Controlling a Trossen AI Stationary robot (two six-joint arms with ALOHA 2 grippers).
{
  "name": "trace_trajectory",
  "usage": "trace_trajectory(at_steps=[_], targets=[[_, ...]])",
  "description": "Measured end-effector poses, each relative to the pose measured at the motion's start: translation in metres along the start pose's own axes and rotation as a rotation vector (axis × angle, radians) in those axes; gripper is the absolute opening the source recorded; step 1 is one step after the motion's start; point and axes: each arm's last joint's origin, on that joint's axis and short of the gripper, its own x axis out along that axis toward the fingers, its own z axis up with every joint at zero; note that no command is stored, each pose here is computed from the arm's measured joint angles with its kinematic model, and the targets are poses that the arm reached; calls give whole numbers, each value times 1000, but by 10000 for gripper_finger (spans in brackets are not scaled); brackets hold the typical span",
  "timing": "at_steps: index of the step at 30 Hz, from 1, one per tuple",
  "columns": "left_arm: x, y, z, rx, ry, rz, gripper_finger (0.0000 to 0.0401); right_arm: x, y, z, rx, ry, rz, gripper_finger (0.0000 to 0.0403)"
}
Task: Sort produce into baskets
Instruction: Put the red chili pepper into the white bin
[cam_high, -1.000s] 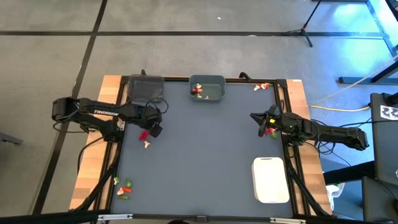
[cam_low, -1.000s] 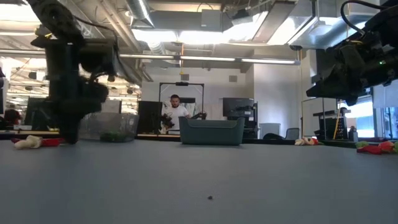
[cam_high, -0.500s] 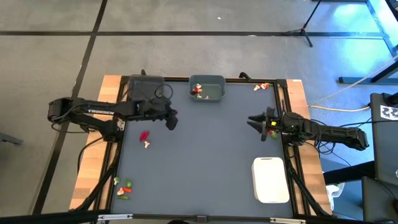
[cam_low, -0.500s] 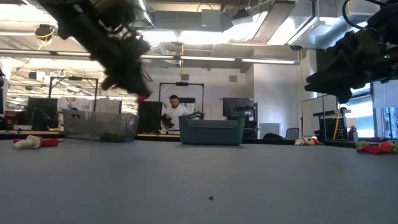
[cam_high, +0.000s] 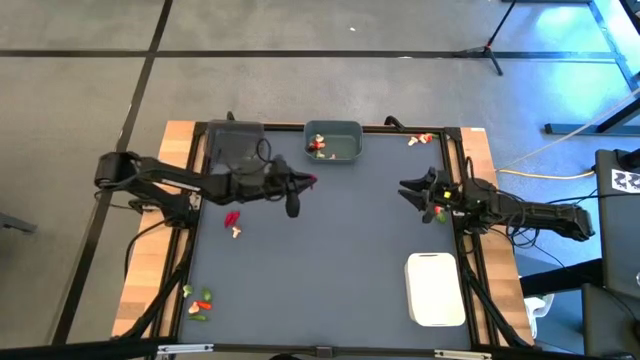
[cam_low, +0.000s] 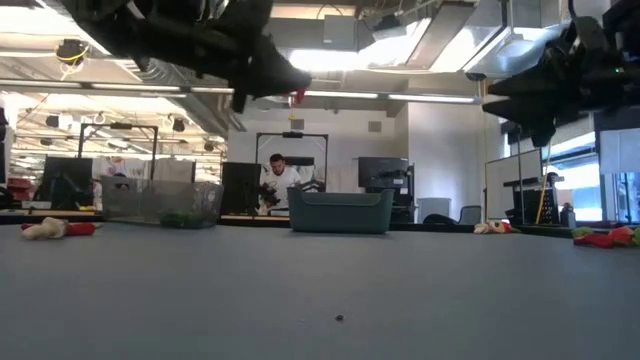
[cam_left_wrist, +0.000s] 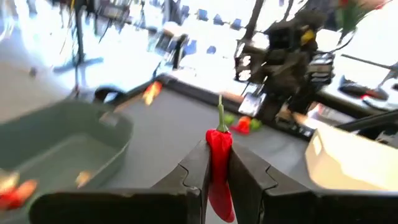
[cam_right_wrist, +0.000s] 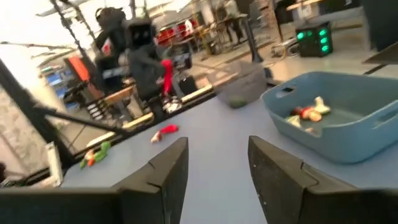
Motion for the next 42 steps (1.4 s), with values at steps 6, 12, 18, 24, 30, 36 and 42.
trace_trajectory(at_steps=[6, 12, 18, 24, 30, 36, 42], targets=[[27, -13, -10, 79, -65, -40, 42, 4, 2, 6, 9, -66, -13, 168], [61, -29, -16, 91, -53, -60, 49, 11, 1, -1, 12, 15, 6, 168], [90, -48, -18, 83, -60, -107, 46, 20, 2, -6, 12, 67, 47, 168], [111, -59, -18, 109, -104, -122, 40, 29, 2, -10, 9, 94, 55, 168], [123, -63, -17, 69, -123, -127, 45, 38, 4, -11, 2, 91, 116, 168], [130, -68, -23, 52, -110, -136, 42, 46, 6, -12, 1, 72, 180, 168], [129, -69, -19, 39, -149, -143, 44, 54, 6, -17, -16, 73, 194, 168]])
